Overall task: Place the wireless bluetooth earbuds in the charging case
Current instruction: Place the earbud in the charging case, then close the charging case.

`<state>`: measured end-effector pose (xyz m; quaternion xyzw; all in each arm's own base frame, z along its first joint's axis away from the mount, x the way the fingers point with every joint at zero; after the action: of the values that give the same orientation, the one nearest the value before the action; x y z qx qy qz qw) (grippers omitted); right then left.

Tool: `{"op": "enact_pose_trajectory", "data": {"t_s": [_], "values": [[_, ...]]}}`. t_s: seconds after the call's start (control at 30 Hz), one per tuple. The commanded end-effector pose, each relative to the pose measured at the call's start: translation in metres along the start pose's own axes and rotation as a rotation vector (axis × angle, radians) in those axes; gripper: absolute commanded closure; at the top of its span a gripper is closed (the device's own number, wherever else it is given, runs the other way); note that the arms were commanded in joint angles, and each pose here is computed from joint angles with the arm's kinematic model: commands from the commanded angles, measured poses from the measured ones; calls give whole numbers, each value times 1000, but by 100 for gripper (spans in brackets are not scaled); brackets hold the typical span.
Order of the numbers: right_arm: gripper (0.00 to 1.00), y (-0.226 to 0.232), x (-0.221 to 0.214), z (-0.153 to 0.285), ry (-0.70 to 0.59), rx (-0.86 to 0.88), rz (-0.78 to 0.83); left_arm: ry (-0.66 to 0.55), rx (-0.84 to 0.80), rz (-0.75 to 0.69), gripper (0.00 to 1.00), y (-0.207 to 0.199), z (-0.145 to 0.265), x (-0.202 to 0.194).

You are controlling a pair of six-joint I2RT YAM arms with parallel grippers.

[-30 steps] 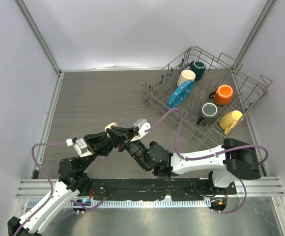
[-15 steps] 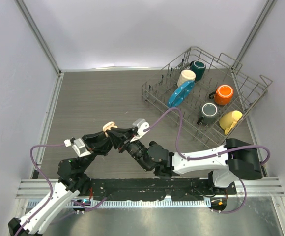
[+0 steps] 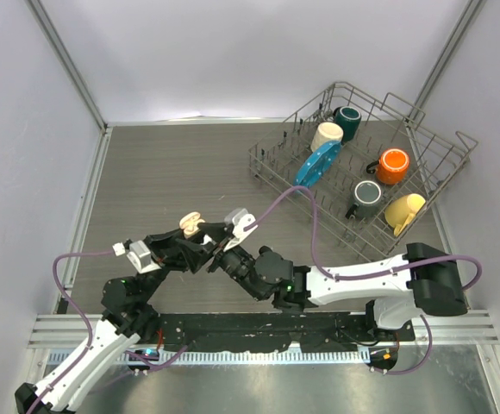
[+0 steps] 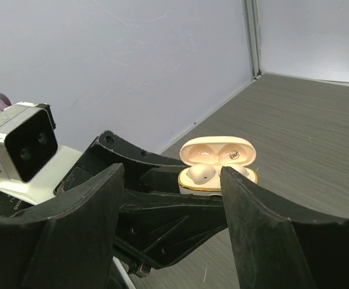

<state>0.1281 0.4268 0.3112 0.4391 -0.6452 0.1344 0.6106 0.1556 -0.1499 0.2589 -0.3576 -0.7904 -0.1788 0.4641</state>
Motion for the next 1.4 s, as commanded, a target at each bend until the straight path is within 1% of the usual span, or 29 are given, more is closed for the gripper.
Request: {"op": "enact_pose_trajectory", "data": {"t_s": [0.0,0.07,0.33,0.4,0.5,0.57,0.6,0.63,0.67,0.7,0.73,0.77,0.8,0.83,0.87,0.9,1.0,1.03,1.1,1.17,1.27,1.37], "values": [[27,7,49,-2,-65,1,-44,-30,-4,-7,100,0,5,-5],[24,8,62,-1,-91,13,-50,-27,-1,-6,100,1,6,-6],[20,10,105,6,-175,26,-51,-10,0,-6,100,1,6,-10],[19,6,107,9,-168,3,-48,-7,-3,-5,100,0,6,-10],[15,-14,105,9,-140,-106,-37,0,-1,-7,100,1,7,-13],[15,-35,92,8,-62,-227,-50,5,-3,-16,100,1,7,-14],[15,-52,106,-2,-64,-290,-77,4,-8,-16,100,0,6,-13],[15,-63,85,-3,52,-315,-147,8,-15,-19,100,-1,6,-13],[15,-73,82,-6,96,-325,-182,15,-20,-25,100,-1,6,-13],[15,-102,87,-14,110,-361,-224,25,-24,-29,100,-1,6,-15],[15,-100,79,-13,174,-305,-274,45,-34,-29,100,-3,6,-18],[15,-107,79,-12,185,-297,-290,55,-36,-32,100,-3,6,-20],[15,-118,74,-10,199,-308,-290,65,-46,-33,100,-4,6,-22],[15,-120,71,-5,233,-295,-283,79,-64,-34,100,-6,6,-25],[15,-125,68,-2,252,-303,-277,75,-79,-48,100,-8,4,-20],[15,-135,64,3,278,-332,-272,103,-89,-49,100,-9,2,-22],[15,-141,55,9,348,-316,-264,143,-138,-68,100,-14,0,-24],[15,-143,54,11,360,-321,-258,161,-156,-63,100,-17,0,-29],[15,-149,56,14,350,-354,-248,151,-177,-61,100,-19,-2,-27],[15,-153,62,17,333,-356,-250,173,-211,-51,100,-24,-4,-31],[15,-151,65,18,339,-333,-242,200,-246,-40,100,-28,-5,-35],[15,-146,59,16,374,-291,-230,214,-258,-33,100,-30,-6,-39]]}}
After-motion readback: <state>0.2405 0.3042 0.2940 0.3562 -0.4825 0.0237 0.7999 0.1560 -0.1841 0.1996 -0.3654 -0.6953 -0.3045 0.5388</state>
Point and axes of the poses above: each gripper's point midway between its finger pads, its own z axis back along the fingers, its own y axis along the line the jaws close on, x = y × z, the point moved 3 cm from there along z, back along the fingers, and after that the axes turned 3 degrees about -z, right-handed, at the moved point
